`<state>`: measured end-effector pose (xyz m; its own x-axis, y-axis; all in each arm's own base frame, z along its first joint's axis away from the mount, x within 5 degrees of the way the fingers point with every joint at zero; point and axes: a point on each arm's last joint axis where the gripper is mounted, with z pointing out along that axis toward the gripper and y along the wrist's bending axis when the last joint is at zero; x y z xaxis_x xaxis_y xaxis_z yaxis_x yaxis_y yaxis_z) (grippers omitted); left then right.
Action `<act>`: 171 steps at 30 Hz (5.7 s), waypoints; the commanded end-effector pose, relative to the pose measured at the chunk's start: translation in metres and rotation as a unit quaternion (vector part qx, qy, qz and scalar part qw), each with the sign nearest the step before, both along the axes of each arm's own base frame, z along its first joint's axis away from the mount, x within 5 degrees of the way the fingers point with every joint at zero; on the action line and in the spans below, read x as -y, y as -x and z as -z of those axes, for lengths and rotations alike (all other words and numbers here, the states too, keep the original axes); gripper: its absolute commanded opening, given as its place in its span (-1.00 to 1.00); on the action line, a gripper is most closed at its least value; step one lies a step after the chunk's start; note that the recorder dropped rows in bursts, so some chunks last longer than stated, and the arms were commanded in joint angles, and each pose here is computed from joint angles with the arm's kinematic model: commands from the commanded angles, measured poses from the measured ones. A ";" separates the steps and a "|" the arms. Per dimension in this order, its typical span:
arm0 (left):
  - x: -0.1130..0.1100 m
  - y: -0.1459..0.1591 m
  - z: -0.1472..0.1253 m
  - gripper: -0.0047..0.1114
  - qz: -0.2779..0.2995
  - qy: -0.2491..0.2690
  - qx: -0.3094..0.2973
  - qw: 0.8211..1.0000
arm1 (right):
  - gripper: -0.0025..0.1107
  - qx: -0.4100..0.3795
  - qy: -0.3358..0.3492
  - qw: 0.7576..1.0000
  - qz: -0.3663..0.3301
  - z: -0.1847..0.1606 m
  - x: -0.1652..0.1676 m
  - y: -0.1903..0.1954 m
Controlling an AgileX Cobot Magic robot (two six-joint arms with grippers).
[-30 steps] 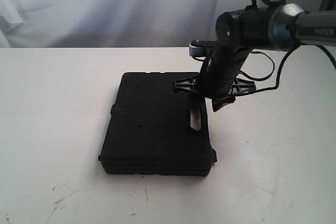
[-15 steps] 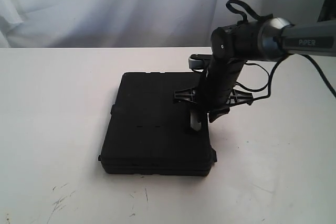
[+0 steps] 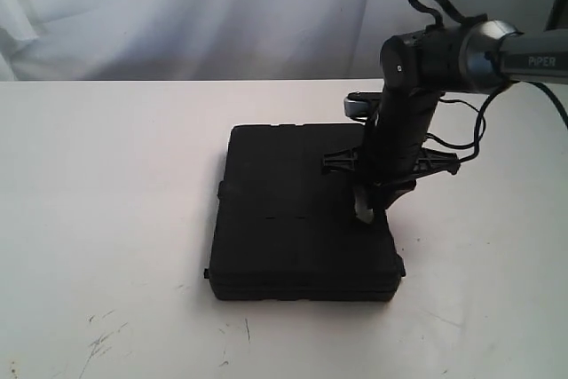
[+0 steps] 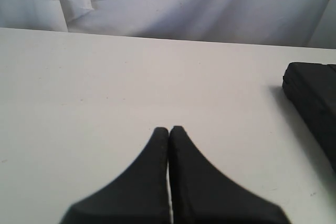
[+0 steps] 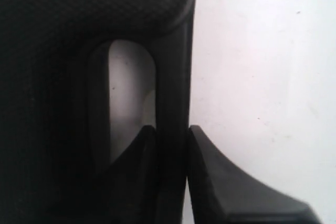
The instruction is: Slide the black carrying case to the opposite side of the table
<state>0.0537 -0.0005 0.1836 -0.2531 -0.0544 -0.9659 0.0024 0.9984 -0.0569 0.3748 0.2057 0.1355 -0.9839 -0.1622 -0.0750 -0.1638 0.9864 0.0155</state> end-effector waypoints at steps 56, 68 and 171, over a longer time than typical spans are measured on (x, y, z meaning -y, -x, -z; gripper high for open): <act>0.000 0.000 0.000 -0.92 0.003 -0.001 0.005 1.000 | -0.96 -0.018 0.122 0.992 0.013 -0.017 0.152 -0.038; 0.000 0.000 0.000 -0.92 0.003 -0.001 0.005 1.000 | -0.96 -0.021 0.121 0.992 0.036 -0.017 0.153 -0.037; 0.000 0.000 0.000 -0.92 0.003 -0.001 0.005 1.000 | -0.96 0.635 -0.114 0.759 0.081 -0.087 0.201 0.325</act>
